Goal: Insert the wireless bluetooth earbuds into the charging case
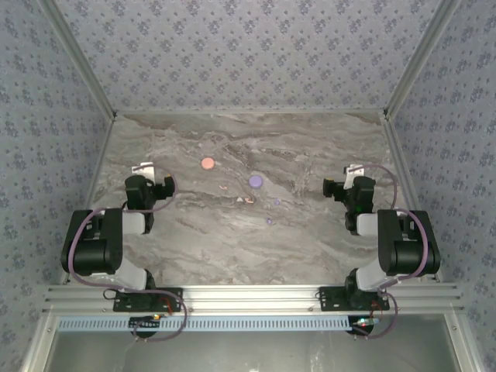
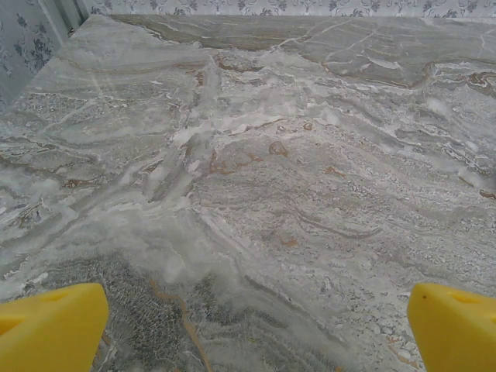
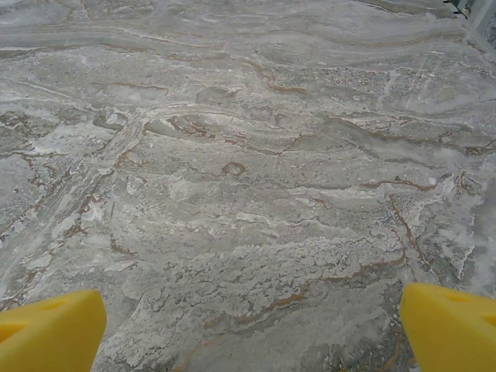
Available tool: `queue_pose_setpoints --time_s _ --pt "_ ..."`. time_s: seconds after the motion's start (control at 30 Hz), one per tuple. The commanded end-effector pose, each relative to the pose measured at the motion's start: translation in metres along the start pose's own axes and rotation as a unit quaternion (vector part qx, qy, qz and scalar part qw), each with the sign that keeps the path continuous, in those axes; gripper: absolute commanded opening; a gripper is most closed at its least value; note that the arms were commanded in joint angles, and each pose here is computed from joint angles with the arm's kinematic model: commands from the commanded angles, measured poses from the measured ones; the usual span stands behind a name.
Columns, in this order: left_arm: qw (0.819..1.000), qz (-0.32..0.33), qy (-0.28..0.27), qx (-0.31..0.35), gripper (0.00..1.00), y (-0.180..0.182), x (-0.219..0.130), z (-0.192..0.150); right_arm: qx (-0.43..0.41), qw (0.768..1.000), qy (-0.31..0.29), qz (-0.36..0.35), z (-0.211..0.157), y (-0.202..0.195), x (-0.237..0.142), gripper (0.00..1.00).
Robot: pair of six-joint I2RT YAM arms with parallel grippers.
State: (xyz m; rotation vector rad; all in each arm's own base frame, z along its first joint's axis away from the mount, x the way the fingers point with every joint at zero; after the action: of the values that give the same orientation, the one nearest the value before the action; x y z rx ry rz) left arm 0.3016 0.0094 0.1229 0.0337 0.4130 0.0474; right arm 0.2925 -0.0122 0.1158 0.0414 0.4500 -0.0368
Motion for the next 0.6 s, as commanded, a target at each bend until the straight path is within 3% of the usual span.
queue_pose_setpoints --time_s 0.0,0.57 --pt "1.000 -0.002 -0.007 0.001 0.99 -0.0018 0.0022 0.0060 -0.003 1.000 -0.015 -0.003 0.0084 0.0008 0.0029 1.00" --pt "1.000 -0.002 -0.007 0.000 0.99 -0.0020 0.0022 0.0060 -0.002 1.000 -0.014 -0.002 0.0079 0.0010 0.0031 1.00"
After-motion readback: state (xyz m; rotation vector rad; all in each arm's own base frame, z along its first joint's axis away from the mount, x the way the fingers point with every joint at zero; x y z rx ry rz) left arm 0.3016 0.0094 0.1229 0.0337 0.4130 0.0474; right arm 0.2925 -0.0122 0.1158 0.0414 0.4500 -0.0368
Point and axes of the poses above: each hand's point on the last joint's axis, 136 mm out from that joint toward the fingers, its own x axis out along the fingers, its own y axis along the line the jaws close on, z = x × y, the point moved 10 cm from there along -x, back along the fingers, and after that the axes turned 3 degrees about x, right-handed, at the moved point
